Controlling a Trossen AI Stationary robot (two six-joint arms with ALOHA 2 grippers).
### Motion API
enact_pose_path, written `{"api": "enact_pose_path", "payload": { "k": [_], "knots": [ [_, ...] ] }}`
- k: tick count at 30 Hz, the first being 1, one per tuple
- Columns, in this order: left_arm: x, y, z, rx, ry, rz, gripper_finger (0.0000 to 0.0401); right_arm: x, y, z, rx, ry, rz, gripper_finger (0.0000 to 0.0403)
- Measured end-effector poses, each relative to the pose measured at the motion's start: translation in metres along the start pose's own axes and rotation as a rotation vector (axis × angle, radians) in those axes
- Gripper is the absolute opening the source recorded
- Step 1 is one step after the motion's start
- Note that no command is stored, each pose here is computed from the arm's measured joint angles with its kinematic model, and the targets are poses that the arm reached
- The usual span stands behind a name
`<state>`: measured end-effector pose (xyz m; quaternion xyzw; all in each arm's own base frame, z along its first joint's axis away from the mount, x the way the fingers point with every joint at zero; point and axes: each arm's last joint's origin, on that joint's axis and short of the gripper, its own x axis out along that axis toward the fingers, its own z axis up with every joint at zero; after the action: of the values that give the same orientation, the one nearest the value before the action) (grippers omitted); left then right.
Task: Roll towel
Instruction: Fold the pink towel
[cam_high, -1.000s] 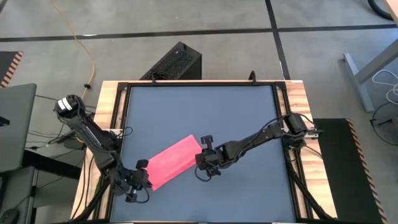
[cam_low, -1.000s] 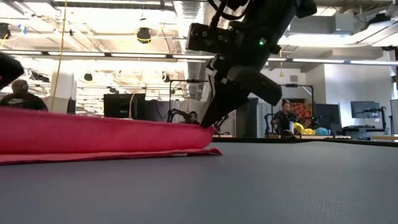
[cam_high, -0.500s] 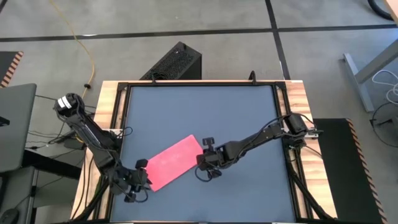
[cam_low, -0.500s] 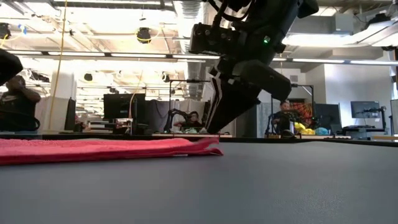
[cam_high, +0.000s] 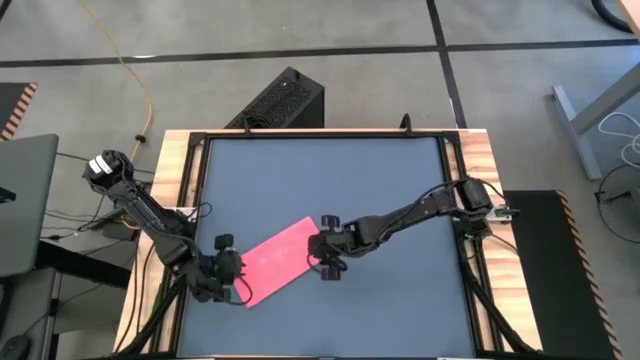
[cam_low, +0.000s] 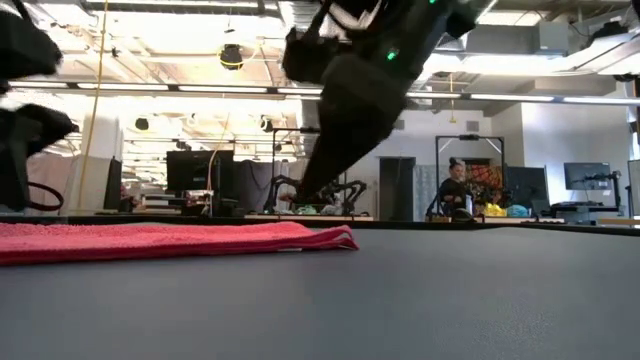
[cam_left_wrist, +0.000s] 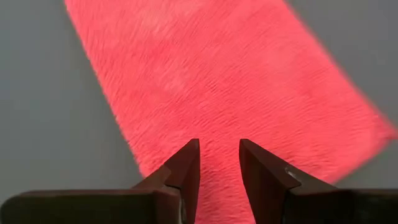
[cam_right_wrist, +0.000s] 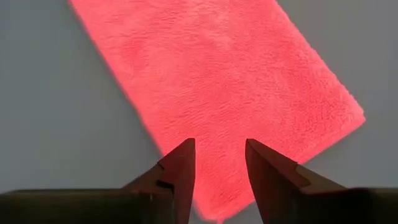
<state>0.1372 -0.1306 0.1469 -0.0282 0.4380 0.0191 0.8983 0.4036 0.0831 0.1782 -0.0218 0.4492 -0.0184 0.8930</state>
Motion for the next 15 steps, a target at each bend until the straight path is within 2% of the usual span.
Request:
{"api": "enact_pose_path", "payload": {
  "k": [8,13,15],
  "knots": [
    [0.017,0.027,-0.014,-0.061,0.094,0.057,0.0082,0.025,-0.005,-0.008,0.021,0.033,0.008,0.0143],
    [0.020,0.030,-0.011,-0.071,0.094,0.064,0.0071,0.041,-0.019,-0.013,0.000,0.061,-0.056,0.0134],
    [0.020,0.029,-0.010,-0.089,0.095,0.039,0.0068,0.051,-0.031,-0.016,-0.022,0.068,-0.118,0.0131]
  ]
}}
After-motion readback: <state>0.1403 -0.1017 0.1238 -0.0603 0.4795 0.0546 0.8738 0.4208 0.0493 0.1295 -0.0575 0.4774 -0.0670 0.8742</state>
